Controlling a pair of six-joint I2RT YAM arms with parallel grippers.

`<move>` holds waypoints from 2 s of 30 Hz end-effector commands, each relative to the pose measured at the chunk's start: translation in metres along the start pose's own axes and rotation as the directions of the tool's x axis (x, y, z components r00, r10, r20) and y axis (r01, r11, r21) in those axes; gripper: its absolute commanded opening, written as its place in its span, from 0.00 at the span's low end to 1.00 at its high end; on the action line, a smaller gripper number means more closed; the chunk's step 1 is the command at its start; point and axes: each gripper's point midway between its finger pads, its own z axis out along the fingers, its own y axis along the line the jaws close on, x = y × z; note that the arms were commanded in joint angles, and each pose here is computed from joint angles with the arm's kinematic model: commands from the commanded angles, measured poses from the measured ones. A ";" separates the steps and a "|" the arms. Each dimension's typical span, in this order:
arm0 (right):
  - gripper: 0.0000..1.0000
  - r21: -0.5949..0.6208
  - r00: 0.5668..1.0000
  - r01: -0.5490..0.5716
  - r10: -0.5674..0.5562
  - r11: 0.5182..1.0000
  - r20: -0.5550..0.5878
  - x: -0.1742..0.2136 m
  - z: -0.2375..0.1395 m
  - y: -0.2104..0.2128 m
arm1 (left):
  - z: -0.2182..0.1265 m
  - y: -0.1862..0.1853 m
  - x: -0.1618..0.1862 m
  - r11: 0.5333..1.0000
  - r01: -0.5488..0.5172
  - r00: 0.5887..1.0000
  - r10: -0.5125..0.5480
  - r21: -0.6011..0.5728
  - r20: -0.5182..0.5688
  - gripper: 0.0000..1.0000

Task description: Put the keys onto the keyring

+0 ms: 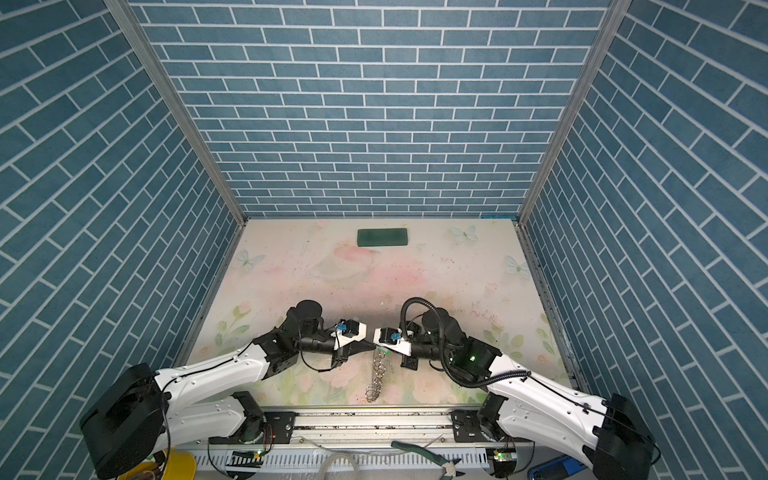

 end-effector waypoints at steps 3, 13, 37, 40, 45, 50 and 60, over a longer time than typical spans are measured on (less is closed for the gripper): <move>0.00 0.068 1.000 0.015 -0.014 0.998 -0.021 -0.005 0.004 -0.018 | 0.004 -0.021 -0.001 0.994 0.015 1.000 -0.015 0.112 0.005 0.00; 0.00 0.075 0.999 0.023 -0.021 0.997 -0.027 -0.002 -0.004 -0.015 | 0.005 -0.012 0.001 0.998 0.015 1.000 -0.015 0.054 -0.011 0.00; 0.00 0.155 0.999 -0.002 0.008 0.988 -0.041 -0.001 -0.022 -0.019 | -0.009 0.024 0.006 0.985 -0.014 1.000 0.010 -0.174 -0.026 0.00; 0.00 0.166 0.999 0.005 0.000 0.986 -0.034 -0.002 -0.022 -0.021 | -0.012 0.026 -0.002 0.982 -0.013 0.999 0.018 -0.187 0.026 0.00; 0.00 0.096 1.000 0.001 0.001 0.995 -0.020 -0.004 -0.016 -0.011 | -0.017 0.026 -0.015 0.981 -0.006 0.993 0.028 -0.193 0.111 0.00; 0.00 0.014 1.000 0.005 -0.005 1.000 -0.006 -0.007 -0.012 0.002 | -0.015 0.020 -0.018 0.988 -0.001 0.992 0.021 -0.152 0.128 0.00; 0.00 0.032 0.999 0.031 -0.032 0.999 0.006 -0.009 -0.006 -0.004 | -0.012 0.011 -0.022 0.996 0.017 0.988 -0.004 -0.082 0.151 0.00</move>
